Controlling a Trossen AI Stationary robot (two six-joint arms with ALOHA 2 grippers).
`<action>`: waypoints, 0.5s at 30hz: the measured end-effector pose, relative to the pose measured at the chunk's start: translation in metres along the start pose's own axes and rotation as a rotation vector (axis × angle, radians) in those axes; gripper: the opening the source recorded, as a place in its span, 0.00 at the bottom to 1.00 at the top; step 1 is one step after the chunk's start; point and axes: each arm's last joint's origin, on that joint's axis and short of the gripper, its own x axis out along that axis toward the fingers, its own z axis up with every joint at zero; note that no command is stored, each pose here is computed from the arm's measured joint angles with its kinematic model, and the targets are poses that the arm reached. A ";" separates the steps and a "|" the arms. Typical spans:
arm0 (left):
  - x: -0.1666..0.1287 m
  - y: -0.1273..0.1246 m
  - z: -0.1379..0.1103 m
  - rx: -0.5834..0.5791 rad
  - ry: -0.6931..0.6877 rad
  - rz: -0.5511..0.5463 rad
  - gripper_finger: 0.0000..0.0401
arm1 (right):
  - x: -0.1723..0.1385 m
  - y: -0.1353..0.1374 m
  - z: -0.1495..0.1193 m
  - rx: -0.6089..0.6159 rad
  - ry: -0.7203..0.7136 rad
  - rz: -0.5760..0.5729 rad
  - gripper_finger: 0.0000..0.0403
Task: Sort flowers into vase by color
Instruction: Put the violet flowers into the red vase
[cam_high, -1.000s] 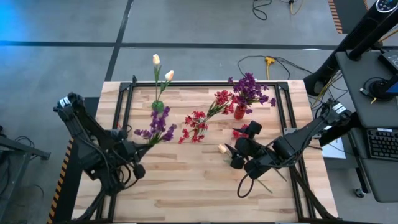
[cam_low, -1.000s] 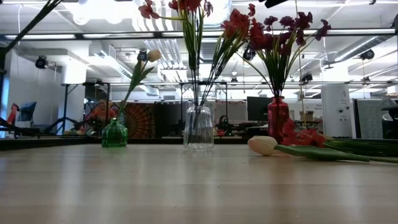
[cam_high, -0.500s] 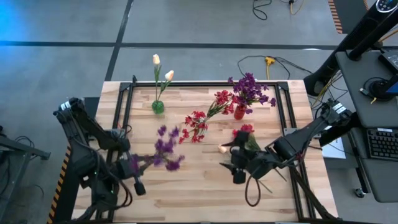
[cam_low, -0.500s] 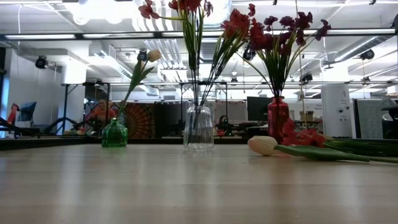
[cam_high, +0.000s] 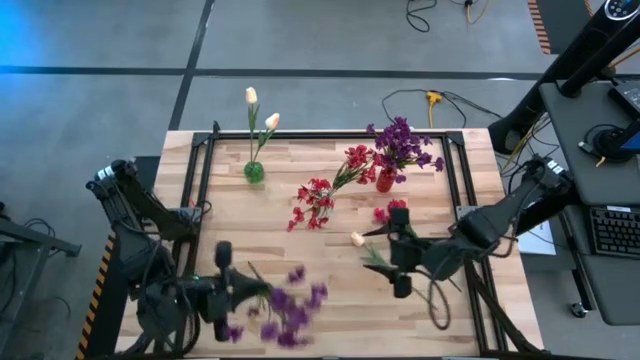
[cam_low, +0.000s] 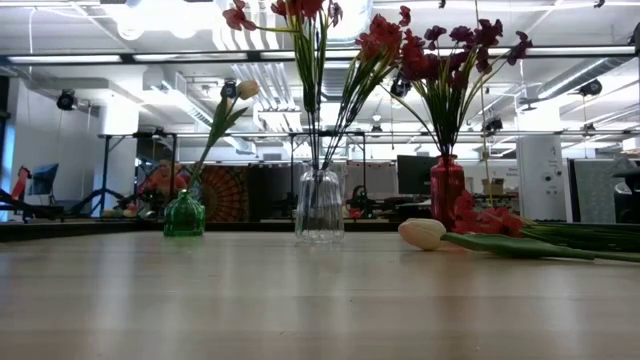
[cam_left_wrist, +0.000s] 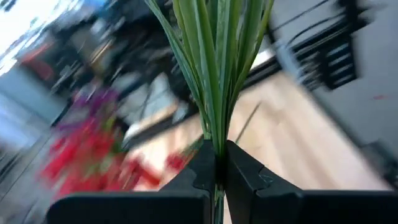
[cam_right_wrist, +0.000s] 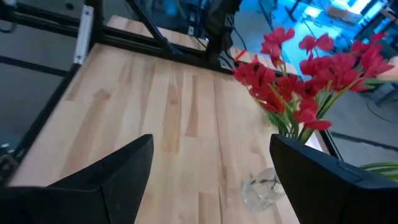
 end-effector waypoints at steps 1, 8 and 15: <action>0.004 -0.002 0.002 0.017 -0.038 -0.028 0.00 | -0.005 -0.001 0.001 0.000 -0.009 0.007 0.78; 0.039 0.001 -0.004 0.000 -0.264 -0.025 0.00 | -0.016 0.010 -0.005 -0.008 -0.037 0.055 0.78; 0.060 0.000 -0.029 -0.113 -0.395 -0.027 0.00 | 0.005 0.033 -0.012 -0.053 -0.189 0.038 0.78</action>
